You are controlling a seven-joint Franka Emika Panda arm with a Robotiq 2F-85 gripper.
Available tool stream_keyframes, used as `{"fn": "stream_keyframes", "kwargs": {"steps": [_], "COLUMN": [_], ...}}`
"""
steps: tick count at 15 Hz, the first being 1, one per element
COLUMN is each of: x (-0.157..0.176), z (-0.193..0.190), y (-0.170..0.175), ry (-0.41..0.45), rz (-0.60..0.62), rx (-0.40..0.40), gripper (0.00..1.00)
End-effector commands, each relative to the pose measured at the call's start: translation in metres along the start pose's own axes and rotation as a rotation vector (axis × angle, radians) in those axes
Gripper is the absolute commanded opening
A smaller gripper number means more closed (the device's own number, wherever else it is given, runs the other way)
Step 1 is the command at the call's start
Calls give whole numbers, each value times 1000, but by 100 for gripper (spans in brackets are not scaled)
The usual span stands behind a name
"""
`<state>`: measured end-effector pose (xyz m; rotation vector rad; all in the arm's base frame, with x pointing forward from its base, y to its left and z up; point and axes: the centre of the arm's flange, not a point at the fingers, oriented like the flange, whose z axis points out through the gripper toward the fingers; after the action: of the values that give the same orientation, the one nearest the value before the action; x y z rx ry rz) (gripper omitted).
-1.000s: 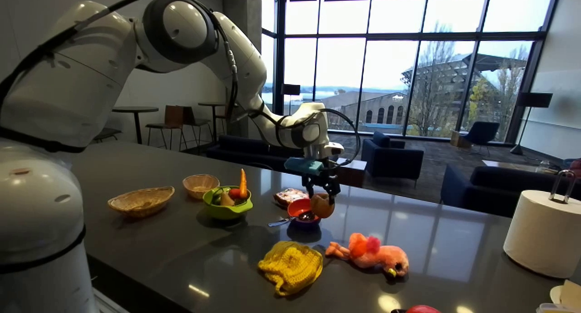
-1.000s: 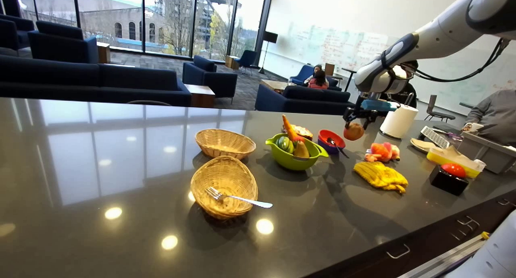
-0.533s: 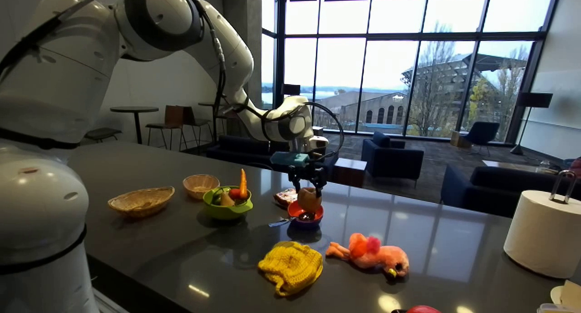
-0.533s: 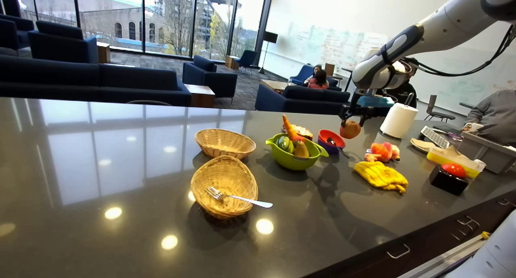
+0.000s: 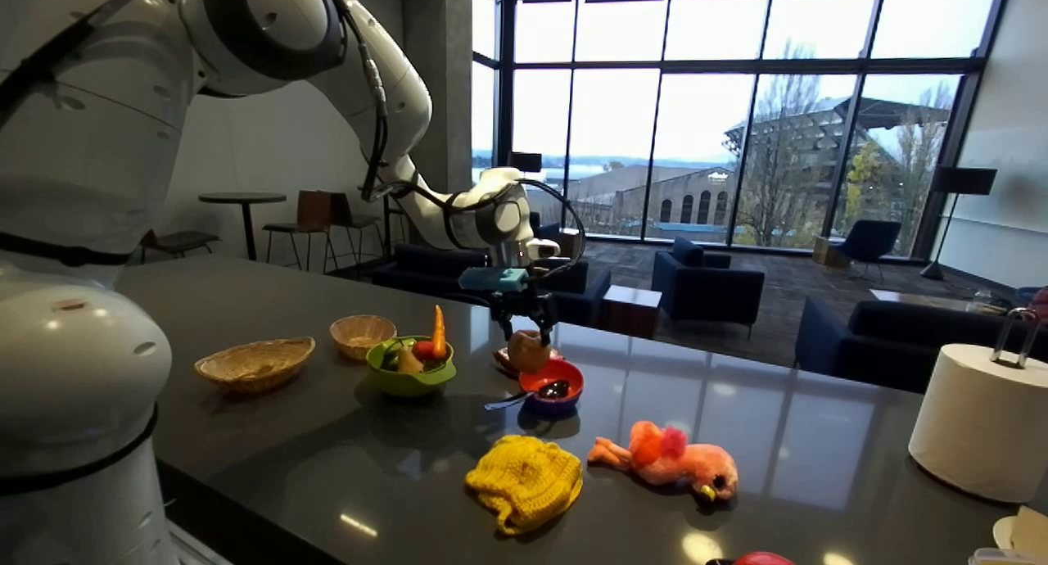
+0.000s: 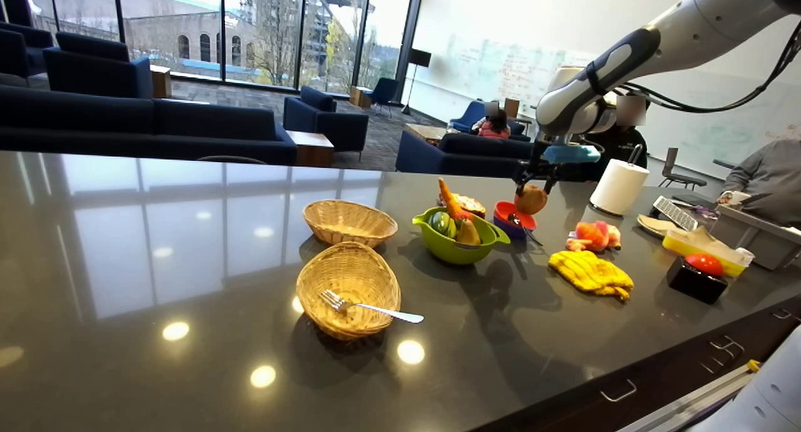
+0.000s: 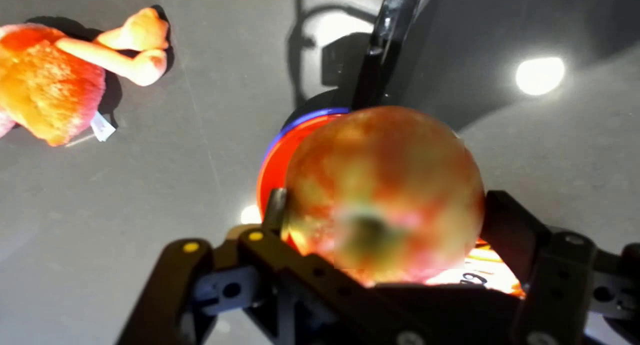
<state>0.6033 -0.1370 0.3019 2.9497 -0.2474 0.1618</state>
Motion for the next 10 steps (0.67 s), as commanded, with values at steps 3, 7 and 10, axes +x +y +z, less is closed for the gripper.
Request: {"fn": "stream_keyframes", "kwargs": {"steps": [3,7,10], "x": [-18,-23,-24], "z": [-19,-27,-39], "y": [-41,-64,-81], "ry": [18,22,41], "rz": [-65,-93,-115], "rx": [-36,-50,-62], "gripper": [71,71,71]}}
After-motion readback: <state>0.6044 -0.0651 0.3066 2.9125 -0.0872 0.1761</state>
